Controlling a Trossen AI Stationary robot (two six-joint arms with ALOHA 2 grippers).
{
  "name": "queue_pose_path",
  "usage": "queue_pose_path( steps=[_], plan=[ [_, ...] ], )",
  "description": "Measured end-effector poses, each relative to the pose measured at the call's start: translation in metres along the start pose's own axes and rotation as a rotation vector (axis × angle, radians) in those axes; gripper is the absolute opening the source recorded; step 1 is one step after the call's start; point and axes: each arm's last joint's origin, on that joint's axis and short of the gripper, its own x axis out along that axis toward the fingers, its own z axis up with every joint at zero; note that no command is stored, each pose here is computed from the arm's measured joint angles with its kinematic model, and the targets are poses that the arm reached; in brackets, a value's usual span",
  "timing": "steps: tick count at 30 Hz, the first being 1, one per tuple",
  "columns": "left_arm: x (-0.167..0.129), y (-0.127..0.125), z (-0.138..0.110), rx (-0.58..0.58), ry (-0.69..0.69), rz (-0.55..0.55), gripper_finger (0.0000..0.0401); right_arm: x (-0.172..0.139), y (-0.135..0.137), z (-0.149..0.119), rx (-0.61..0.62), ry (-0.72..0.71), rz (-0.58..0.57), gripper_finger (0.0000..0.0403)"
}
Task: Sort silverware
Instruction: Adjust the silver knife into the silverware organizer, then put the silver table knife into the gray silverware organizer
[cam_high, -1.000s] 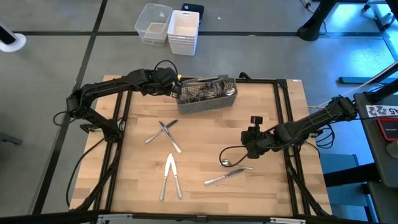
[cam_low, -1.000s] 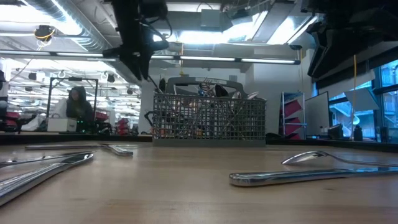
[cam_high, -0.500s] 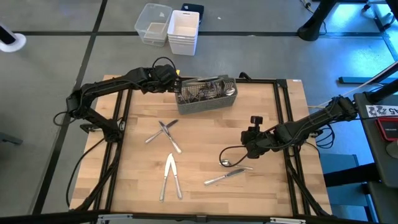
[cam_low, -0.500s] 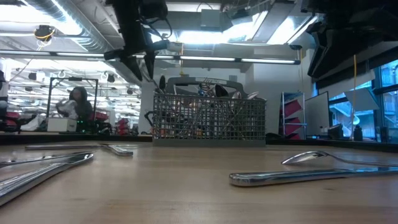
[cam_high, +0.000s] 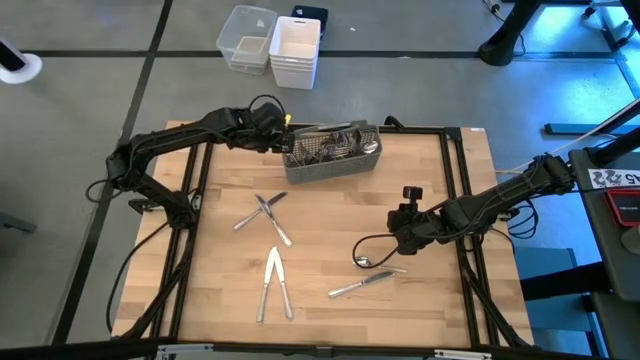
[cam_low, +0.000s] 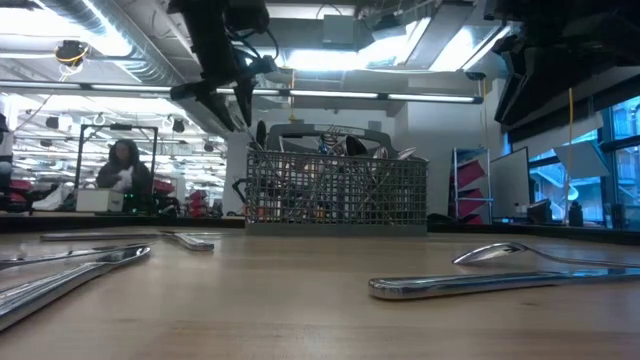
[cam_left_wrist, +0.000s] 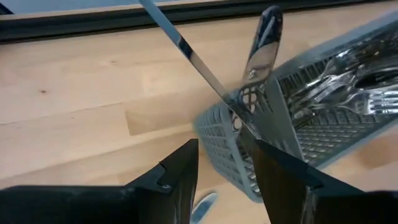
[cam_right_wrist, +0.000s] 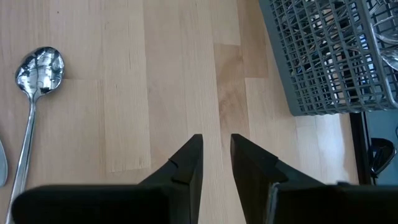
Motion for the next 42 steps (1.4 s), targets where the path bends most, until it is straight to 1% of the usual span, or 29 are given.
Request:
queue_pose_path(
  steps=[4, 10, 17, 20, 25, 28, 30, 33, 35, 42],
  plan=[
    [0.001, 0.002, 0.004, -0.036, -0.029, 0.009, 0.0143, 0.000, 0.000, 0.000, 0.000, 0.000, 0.000, 0.0083],
    [0.003, 0.004, 0.020, -0.080, -0.120, -0.028, 0.0143, 0.000, 0.000, 0.000, 0.000, 0.000, 0.000, 0.0083],
    [0.006, 0.016, 0.030, -0.118, -0.140, 0.015, 0.0139, 0.000, 0.000, 0.000, 0.000, 0.000, 0.000, 0.0083],
    [0.008, 0.018, 0.033, -0.126, -0.154, 0.038, 0.0116, 0.000, 0.000, 0.000, 0.000, 0.000, 0.000, 0.0083],
    [0.022, 0.015, 0.033, -0.118, -0.141, 0.069, 0.0056, 0.000, 0.000, 0.000, 0.000, 0.000, 0.000, 0.0083],
    [0.027, 0.009, 0.035, -0.097, -0.160, 0.045, 0.0020, 0.000, 0.000, 0.000, -0.001, 0.001, 0.000, 0.0083],
    [0.027, 0.004, 0.036, -0.096, -0.185, 0.015, 0.0008, 0.000, 0.000, 0.000, -0.001, 0.001, 0.000, 0.0083],
    [0.021, -0.001, 0.037, -0.064, -0.227, -0.036, 0.0006, 0.000, 0.000, 0.000, -0.001, 0.001, 0.000, 0.0083],
    [0.014, -0.001, 0.036, -0.028, -0.242, -0.051, 0.0000, 0.000, 0.000, 0.000, -0.001, 0.001, 0.000, 0.0083],
    [-0.019, -0.002, 0.030, 0.055, -0.299, -0.114, 0.0001, 0.000, 0.000, 0.000, -0.025, 0.000, 0.000, 0.0083]
  ],
)
